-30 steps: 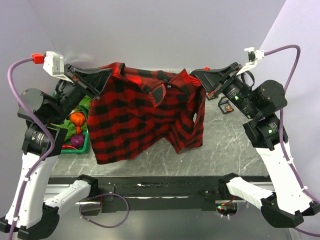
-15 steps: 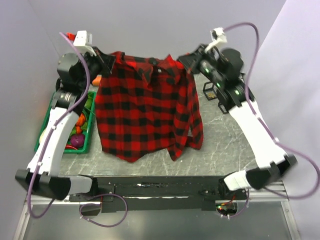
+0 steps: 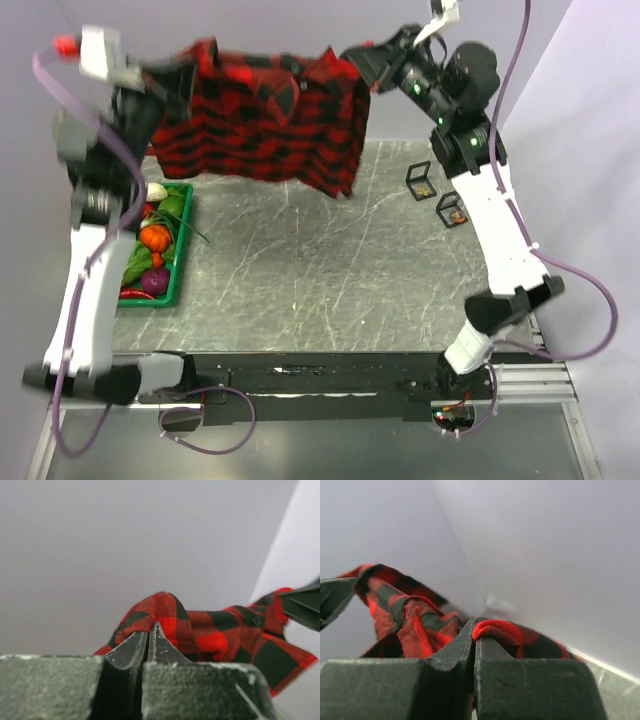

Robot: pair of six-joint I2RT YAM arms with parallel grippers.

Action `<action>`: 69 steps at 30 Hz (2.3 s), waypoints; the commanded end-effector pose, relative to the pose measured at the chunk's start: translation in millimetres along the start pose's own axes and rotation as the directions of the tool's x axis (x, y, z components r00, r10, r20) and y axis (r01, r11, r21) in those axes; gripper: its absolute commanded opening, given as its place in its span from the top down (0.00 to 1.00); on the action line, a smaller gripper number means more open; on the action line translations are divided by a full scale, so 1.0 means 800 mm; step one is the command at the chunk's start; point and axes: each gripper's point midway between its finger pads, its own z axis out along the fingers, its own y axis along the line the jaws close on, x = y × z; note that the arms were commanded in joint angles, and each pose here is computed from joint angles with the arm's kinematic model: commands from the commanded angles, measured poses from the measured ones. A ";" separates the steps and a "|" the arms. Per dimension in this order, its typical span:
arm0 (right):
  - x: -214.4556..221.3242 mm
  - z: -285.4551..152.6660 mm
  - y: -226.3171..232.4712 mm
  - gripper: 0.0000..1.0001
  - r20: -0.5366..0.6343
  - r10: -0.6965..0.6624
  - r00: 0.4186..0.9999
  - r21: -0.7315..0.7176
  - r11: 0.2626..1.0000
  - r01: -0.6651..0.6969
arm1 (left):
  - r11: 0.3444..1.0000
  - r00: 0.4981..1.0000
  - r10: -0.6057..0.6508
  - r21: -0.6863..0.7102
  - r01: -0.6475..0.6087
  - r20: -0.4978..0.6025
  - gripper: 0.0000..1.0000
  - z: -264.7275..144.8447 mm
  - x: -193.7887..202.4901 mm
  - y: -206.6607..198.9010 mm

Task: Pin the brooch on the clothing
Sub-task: Adjust the crumpled clothing at the center of the board.

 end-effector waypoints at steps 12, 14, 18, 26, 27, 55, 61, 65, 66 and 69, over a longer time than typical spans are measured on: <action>0.380 -0.225 -0.168 1.00 -0.438 0.295 0.849 0.498 0.866 -0.044 | 0.870 0.669 -0.481 -0.214 0.444 -0.567 0.99 -0.273 0.426 -0.088; 0.409 -0.252 -0.178 1.00 -0.466 0.347 0.814 0.563 0.826 -0.030 | 0.847 0.599 -0.517 -0.262 0.463 -0.612 0.99 -0.296 0.450 -0.101; 0.432 -0.304 -0.203 1.00 -0.487 0.395 0.779 0.694 0.716 0.071 | 0.826 0.432 -0.494 -0.252 0.504 -0.754 0.84 -0.354 0.492 -0.142; 0.398 -0.354 -0.220 0.42 -0.455 0.369 0.810 0.802 0.565 0.193 | 0.840 0.405 -0.368 -0.112 0.531 -0.837 0.04 -0.367 0.467 -0.180; 0.397 -0.357 -0.216 0.37 -0.456 0.368 0.810 0.799 0.571 0.191 | 0.867 0.451 -0.371 -0.129 0.482 -0.812 0.04 -0.353 0.462 -0.167; 0.543 -0.307 -0.137 0.18 -0.609 0.508 0.610 0.638 0.770 -0.004 | 0.882 0.379 -0.458 -0.463 0.084 -0.804 0.04 -0.305 0.638 -0.001; 0.563 -0.317 -0.184 0.19 -0.608 0.560 0.563 0.719 0.689 0.091 | 0.867 0.318 -0.492 -0.491 0.092 -0.810 0.04 -0.377 0.647 -0.019; 0.570 -0.297 -0.207 0.19 -0.612 0.577 0.542 0.726 0.681 0.095 | 0.872 0.301 -0.489 -0.466 0.150 -0.819 0.03 -0.398 0.639 -0.054; 0.574 -0.295 -0.210 0.18 -0.617 0.586 0.525 0.726 0.681 0.092 | 0.866 0.293 -0.500 -0.470 0.171 -0.815 0.04 -0.400 0.637 -0.065; 0.589 -0.285 -0.227 0.19 -0.629 0.601 0.492 0.731 0.673 0.112 | 0.857 0.253 -0.508 -0.457 0.238 -0.823 0.04 -0.417 0.631 -0.104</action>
